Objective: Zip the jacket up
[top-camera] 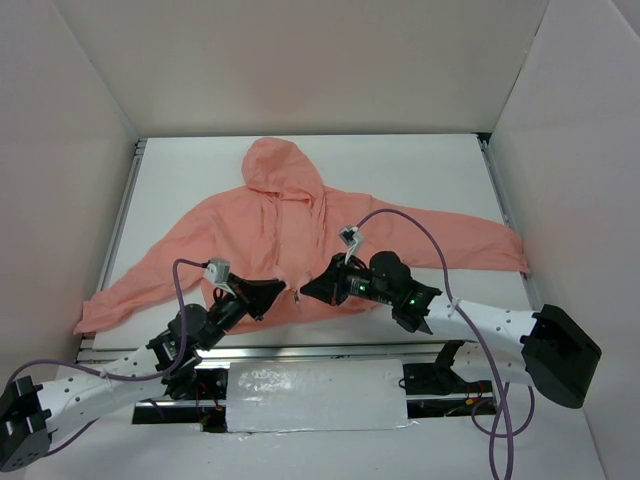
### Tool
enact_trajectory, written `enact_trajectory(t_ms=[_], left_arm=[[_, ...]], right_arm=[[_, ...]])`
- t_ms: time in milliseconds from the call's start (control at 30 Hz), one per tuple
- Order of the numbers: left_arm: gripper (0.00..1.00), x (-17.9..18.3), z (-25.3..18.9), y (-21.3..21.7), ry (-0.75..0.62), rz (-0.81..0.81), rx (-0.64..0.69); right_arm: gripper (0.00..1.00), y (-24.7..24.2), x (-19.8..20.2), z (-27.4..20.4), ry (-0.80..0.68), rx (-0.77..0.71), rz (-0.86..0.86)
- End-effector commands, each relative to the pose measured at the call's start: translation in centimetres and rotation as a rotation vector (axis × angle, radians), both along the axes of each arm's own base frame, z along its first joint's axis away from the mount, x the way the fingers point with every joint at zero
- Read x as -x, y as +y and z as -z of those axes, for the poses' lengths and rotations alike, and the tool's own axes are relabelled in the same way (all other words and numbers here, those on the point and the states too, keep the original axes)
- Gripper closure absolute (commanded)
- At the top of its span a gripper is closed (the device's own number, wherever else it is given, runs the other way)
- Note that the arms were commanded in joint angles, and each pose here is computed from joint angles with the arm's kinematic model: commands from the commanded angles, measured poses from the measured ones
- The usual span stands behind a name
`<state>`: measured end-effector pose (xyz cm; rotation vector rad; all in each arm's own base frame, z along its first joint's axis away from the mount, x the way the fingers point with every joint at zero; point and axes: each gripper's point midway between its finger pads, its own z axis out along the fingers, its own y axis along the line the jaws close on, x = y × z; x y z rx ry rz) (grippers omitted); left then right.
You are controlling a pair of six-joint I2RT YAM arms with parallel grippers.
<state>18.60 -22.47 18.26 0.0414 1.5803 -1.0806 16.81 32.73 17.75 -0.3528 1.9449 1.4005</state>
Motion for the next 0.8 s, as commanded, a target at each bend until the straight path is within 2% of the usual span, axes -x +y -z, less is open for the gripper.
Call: enact_trajectory(t_ms=[0, 767], left_arm=[[1.00, -0.19, -3.67, -0.10, -0.085, -0.001, 0.081], [1.00, -0.14, -2.85, -0.12, -0.080, 0.001, 0.073]], right_arm=[[1.00, 1.00, -0.58, -2.34, -0.025, -0.045, -0.001], [1.00, 1.19, -1.05, -2.37, 0.008, -0.037, 0.024]])
